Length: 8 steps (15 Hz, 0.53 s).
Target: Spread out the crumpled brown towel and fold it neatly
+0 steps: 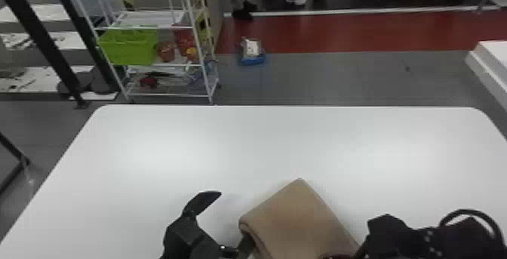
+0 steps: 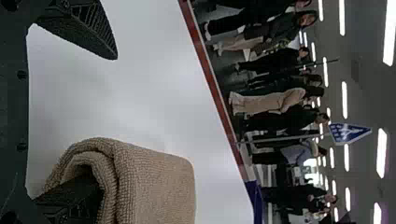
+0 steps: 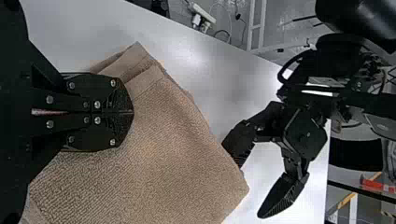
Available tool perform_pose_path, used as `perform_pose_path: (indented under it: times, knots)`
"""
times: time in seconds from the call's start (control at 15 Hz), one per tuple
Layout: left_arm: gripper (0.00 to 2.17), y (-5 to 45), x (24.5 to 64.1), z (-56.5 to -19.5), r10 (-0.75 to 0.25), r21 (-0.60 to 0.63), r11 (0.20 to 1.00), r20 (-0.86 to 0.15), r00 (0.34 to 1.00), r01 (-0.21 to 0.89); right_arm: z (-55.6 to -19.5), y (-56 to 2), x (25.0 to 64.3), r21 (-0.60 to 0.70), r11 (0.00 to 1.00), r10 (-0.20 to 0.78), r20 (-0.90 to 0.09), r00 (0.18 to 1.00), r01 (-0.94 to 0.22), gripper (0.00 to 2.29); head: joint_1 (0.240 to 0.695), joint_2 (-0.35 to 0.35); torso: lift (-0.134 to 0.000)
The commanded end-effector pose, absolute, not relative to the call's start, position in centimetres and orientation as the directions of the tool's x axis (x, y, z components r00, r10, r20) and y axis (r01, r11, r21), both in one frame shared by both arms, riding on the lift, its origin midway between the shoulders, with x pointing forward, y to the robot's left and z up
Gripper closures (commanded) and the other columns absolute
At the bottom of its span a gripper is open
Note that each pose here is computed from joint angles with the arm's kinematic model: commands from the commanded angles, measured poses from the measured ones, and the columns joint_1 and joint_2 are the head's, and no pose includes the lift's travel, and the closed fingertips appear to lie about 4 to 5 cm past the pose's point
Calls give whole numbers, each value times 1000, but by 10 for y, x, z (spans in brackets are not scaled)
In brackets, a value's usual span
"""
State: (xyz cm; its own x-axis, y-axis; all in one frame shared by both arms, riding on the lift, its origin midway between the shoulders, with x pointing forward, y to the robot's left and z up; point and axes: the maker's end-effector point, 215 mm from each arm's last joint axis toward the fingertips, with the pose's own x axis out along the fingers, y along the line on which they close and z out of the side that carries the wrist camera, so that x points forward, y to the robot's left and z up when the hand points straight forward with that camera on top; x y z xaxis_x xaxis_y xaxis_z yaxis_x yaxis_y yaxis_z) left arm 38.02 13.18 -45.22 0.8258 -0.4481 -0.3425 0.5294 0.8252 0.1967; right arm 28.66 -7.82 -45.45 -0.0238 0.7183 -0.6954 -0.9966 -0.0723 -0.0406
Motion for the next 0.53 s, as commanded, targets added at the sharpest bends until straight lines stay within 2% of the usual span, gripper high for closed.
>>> perform_pose_path:
  times: [0.0,0.13,0.33,0.47]
  knots:
    - [70,143,378,-472,-409,269,781,-462,787,564,-457,-78,286,-33,-80,715,-698,-35,-996,1659,695,94,-122]
    - [66,153,374,-479,-400,293,737,-537,743,609,-456,-76,287,-33,-82,719,-694,-36,-996,1659,695,102,-122]
    - [66,172,374,-453,-437,266,710,-560,704,652,-447,-74,291,-42,-73,736,-677,-25,-996,1659,695,125,-122]
    - [66,185,372,-436,-474,226,675,-596,648,702,-445,-72,291,-41,-72,744,-668,-26,-997,1659,695,146,-122]
